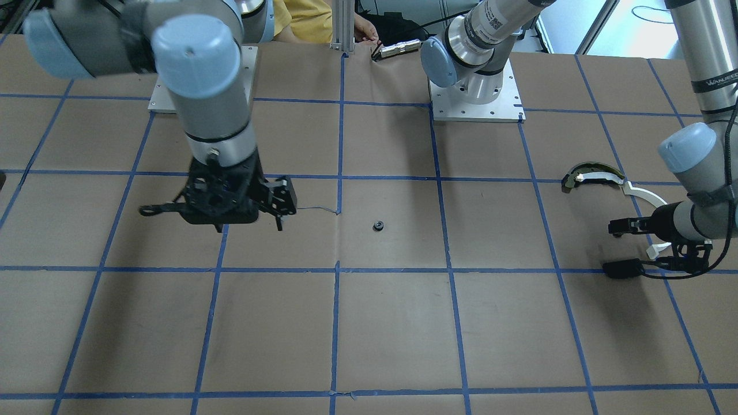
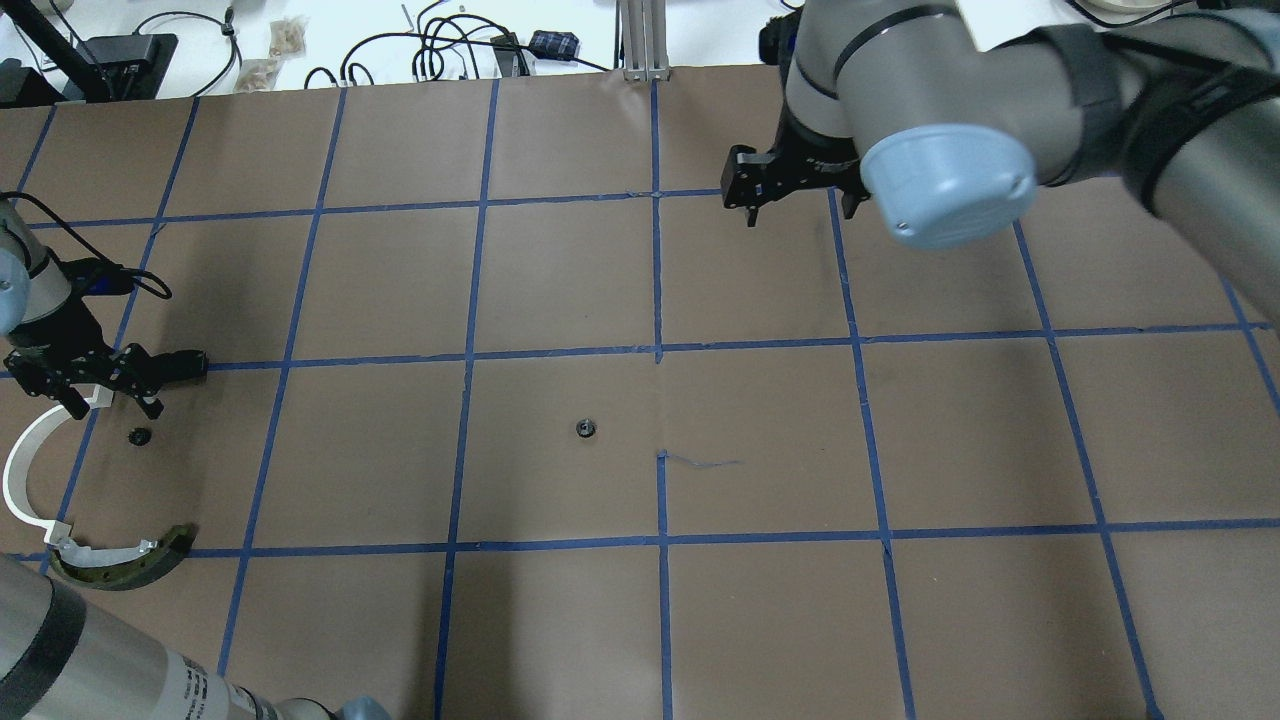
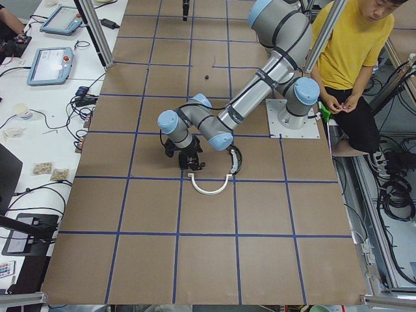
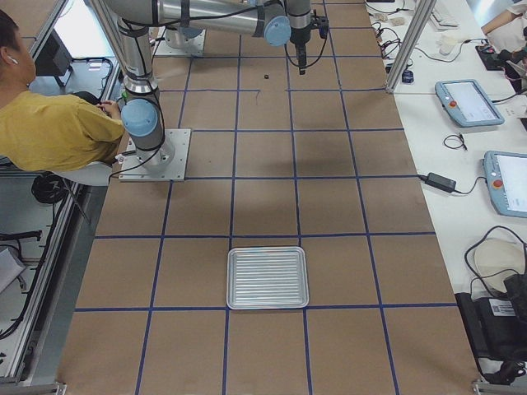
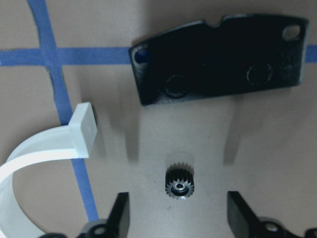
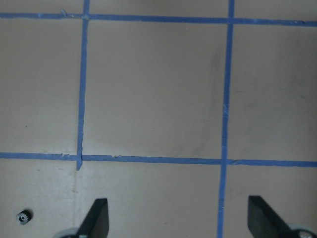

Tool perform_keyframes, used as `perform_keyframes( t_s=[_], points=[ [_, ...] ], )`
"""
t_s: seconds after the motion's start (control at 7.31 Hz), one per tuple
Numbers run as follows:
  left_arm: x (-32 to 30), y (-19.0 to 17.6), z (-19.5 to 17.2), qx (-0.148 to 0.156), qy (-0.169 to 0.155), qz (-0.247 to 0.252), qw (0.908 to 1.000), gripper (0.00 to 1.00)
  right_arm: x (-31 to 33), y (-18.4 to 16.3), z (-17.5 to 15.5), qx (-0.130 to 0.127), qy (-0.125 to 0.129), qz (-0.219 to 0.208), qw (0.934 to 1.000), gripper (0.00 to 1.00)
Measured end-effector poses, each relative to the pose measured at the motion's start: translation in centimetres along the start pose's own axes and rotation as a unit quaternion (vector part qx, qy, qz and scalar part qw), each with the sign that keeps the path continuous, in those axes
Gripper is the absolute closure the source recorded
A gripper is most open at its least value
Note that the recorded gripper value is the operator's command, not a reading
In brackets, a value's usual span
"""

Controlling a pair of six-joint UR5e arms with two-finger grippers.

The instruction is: Place bearing gear from tray to pile

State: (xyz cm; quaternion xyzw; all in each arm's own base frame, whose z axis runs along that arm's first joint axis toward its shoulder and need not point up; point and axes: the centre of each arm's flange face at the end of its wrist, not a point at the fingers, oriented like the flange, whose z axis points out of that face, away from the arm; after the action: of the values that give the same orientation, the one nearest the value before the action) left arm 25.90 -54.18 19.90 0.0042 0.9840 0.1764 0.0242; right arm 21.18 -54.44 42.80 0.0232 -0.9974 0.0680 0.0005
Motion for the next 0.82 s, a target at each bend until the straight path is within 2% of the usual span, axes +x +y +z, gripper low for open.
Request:
perform_keyframes(
  t_s=[0.27, 0.41, 0.68, 0.82],
  points=[
    [5.7, -2.5, -6.0, 0.066, -0.007, -0.003, 0.9978, 0.01, 1.8, 1.8, -7.0, -0.013, 0.007, -0.005, 0.9999, 0.0],
    [10.9, -3.7, -8.8, 0.093, -0.008, 0.001, 0.9956, 0.01, 1.6, 2.8, -8.9, -0.017, 0.007, -0.009, 0.9998, 0.0],
    [24.1, -4.6, -12.0, 0.127, 0.009, 0.004, 0.9918, 0.01, 2.8, 3.1, -9.2, -0.03, 0.004, -0.027, 0.9992, 0.0],
    [30.9, -4.3, -12.4, 0.133, 0.024, 0.006, 0.9907, 0.01, 4.9, 2.5, -8.6, -0.037, 0.003, -0.035, 0.9987, 0.0]
  ],
)
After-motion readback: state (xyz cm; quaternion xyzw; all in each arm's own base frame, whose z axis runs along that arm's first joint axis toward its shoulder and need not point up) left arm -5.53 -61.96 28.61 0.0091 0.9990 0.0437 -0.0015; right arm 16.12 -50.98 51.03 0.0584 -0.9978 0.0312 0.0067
